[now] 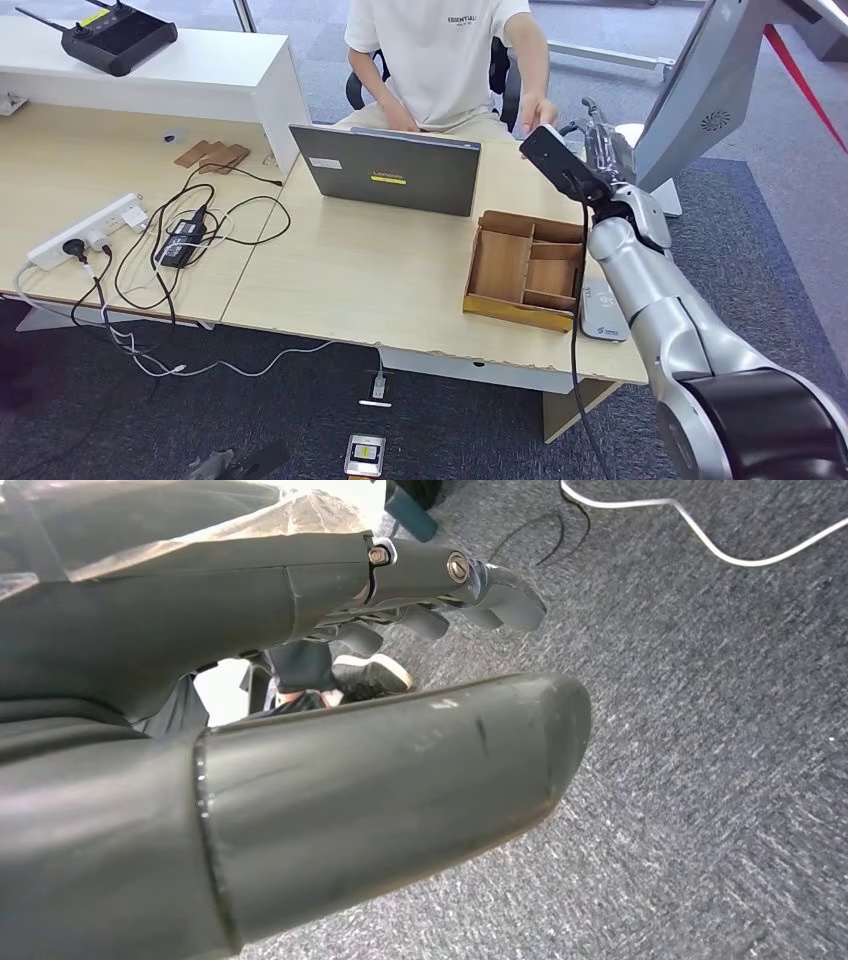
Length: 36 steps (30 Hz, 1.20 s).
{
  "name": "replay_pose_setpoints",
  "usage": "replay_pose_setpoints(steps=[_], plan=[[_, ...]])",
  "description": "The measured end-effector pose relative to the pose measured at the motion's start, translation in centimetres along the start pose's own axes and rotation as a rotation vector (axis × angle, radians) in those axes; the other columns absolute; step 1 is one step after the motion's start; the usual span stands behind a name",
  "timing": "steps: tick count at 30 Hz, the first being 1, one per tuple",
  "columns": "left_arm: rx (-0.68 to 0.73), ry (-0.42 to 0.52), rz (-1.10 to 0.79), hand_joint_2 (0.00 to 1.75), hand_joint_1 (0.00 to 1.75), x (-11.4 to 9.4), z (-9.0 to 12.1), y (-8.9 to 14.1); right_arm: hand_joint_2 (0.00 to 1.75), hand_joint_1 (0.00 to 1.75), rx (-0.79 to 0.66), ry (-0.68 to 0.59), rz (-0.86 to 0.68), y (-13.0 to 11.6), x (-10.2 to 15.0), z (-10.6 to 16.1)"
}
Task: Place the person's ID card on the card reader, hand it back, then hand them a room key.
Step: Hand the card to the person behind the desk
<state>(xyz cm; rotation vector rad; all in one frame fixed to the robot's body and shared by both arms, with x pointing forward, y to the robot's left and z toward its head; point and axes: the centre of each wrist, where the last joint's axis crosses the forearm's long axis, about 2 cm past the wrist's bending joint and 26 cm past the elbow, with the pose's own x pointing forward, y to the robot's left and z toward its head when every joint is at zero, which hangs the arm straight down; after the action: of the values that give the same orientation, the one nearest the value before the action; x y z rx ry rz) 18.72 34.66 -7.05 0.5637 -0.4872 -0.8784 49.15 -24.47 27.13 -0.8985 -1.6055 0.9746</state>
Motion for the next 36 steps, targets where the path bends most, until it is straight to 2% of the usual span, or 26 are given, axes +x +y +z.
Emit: replay_pose_setpoints(steps=[17,20,23,29,36], plan=[[-0.001,0.004,0.021,0.00,0.00,0.0,0.0,0.0,1.75,0.00,-0.059,-0.040,-0.035,0.3,-0.2,0.1],[0.000,0.007,0.035,0.00,0.00,-0.2,0.0,-0.1,1.75,0.00,-0.107,-0.062,-0.138,-0.3,-0.4,0.0],[0.005,0.010,0.051,0.00,0.00,-0.4,0.1,-0.3,1.75,0.00,-0.136,-0.069,-0.307,-0.9,-0.7,-0.2],[0.010,0.026,0.080,0.00,0.00,-1.3,0.4,-0.9,1.75,0.00,-0.072,-0.050,-0.637,-0.3,-1.7,0.5],[0.015,0.044,0.100,0.00,0.00,-2.2,0.7,-1.5,1.75,0.00,-0.009,-0.029,-0.769,2.1,-2.9,3.0]])
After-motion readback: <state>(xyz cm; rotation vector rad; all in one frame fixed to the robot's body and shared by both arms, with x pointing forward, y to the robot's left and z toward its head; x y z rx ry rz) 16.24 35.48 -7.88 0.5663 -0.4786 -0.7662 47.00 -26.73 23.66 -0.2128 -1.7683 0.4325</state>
